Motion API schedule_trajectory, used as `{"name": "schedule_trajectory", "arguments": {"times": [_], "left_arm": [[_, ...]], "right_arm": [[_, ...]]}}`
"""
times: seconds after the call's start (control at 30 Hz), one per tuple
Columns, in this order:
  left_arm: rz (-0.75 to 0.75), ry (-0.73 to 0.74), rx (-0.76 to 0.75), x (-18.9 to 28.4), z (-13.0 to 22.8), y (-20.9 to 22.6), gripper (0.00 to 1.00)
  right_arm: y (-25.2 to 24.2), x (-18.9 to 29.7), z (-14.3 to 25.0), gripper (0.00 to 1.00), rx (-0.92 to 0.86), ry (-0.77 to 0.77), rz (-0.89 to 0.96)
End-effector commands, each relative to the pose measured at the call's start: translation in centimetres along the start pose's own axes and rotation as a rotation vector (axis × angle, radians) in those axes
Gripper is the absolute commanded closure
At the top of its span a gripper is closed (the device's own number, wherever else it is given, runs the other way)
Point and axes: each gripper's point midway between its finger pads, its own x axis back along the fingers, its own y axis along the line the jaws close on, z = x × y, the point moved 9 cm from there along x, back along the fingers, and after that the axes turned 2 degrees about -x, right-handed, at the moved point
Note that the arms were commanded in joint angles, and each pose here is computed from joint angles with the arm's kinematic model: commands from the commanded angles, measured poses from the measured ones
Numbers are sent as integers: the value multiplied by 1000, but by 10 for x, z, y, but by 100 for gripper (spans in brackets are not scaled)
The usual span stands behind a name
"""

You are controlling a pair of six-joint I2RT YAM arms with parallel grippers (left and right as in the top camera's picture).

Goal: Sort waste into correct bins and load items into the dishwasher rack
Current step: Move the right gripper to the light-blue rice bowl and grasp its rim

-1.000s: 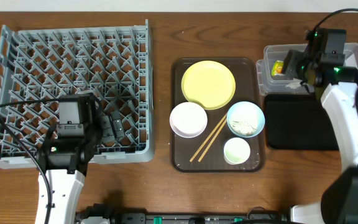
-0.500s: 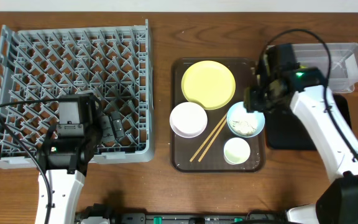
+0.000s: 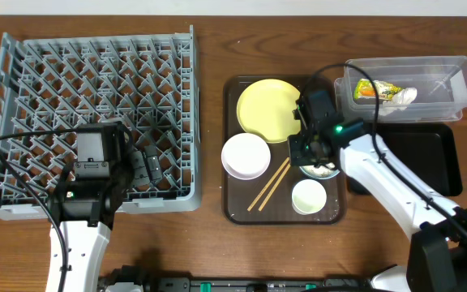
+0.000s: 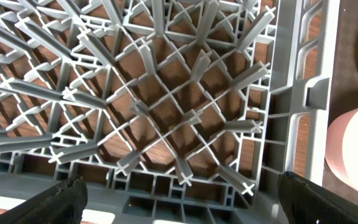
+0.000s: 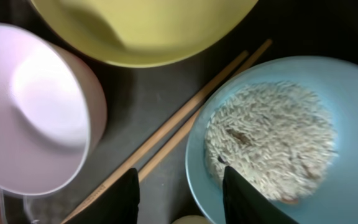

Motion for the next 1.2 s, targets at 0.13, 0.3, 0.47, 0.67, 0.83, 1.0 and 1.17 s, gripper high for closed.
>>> {"name": "schedule_trajectory", "arguments": {"times": [0.13, 0.3, 0.47, 0.67, 0.83, 1.0, 1.17], "left_arm": [[0, -19, 12, 5, -5, -1, 1], [0, -19, 12, 5, -5, -1, 1], [0, -19, 12, 5, -5, -1, 1], [0, -19, 12, 5, -5, -1, 1], [0, -19, 12, 5, -5, -1, 1], [0, -19, 12, 5, -5, -1, 1], [0, -19, 12, 5, -5, -1, 1]], "right_arm": [[-6, -29, 17, 62, -112, -31, 37], [-7, -38, 22, 67, -120, -56, 17], [-4, -39, 21, 82, -112, -70, 8], [-4, -39, 20, 99, -111, -79, 6], [-3, -38, 18, 99, -112, -92, 7], [-2, -33, 11, 99, -90, -111, 13], [1, -17, -2, 99, -55, -102, 32]]}}
